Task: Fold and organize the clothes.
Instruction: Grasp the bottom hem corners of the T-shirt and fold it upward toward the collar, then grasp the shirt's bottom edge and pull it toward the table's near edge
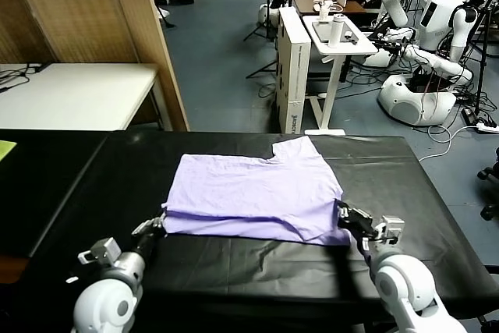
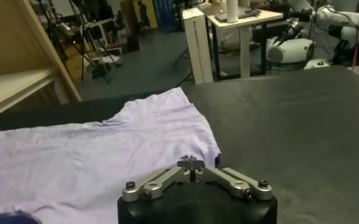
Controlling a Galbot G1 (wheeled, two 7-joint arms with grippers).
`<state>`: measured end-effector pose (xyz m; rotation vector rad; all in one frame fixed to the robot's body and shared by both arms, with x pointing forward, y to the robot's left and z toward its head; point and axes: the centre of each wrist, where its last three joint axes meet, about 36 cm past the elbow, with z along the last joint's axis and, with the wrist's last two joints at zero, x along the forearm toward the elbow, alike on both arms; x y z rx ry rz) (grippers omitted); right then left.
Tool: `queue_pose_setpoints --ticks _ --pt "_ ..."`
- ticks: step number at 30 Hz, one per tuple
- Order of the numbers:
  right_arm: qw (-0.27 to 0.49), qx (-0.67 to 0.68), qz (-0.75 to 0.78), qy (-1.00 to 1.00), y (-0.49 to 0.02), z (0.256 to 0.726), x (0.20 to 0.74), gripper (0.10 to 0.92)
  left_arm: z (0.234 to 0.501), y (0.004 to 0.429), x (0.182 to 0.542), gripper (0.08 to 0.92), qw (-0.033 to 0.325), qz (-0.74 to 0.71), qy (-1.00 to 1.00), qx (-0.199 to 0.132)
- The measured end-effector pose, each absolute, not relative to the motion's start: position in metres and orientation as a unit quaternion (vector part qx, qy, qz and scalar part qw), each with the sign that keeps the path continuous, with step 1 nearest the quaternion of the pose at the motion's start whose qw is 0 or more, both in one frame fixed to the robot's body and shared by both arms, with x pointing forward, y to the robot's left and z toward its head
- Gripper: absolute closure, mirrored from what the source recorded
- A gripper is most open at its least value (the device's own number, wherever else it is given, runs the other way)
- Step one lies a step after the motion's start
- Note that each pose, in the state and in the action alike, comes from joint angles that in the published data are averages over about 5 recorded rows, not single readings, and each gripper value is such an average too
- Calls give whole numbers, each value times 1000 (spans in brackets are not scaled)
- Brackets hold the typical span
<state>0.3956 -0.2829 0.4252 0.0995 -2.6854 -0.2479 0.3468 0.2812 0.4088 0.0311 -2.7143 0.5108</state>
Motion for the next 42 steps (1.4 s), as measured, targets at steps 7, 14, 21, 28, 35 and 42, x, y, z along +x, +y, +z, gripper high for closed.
queue_pose_setpoints --ticks 7,14,21,28,35,42 --pt "216 51 -91 -971 -284 427 393 842 406 282 357 851 189 176 -966 5" --pt "217 66 -69 -971 -292 443 376 448 408 281 366 795 186 162 -969 1" --pt "229 71 -28 -970 -297 456 346 129 413 288 358 373 184 144 -972 5" --pt "256 75 -9 -964 -298 447 320 115 412 289 342 101 194 131 -972 7" --pt "270 79 -2 -960 -293 441 313 132 404 289 332 92 210 130 -969 6" --pt "281 77 -2 -957 -294 434 309 268 398 288 325 96 218 129 -967 6"
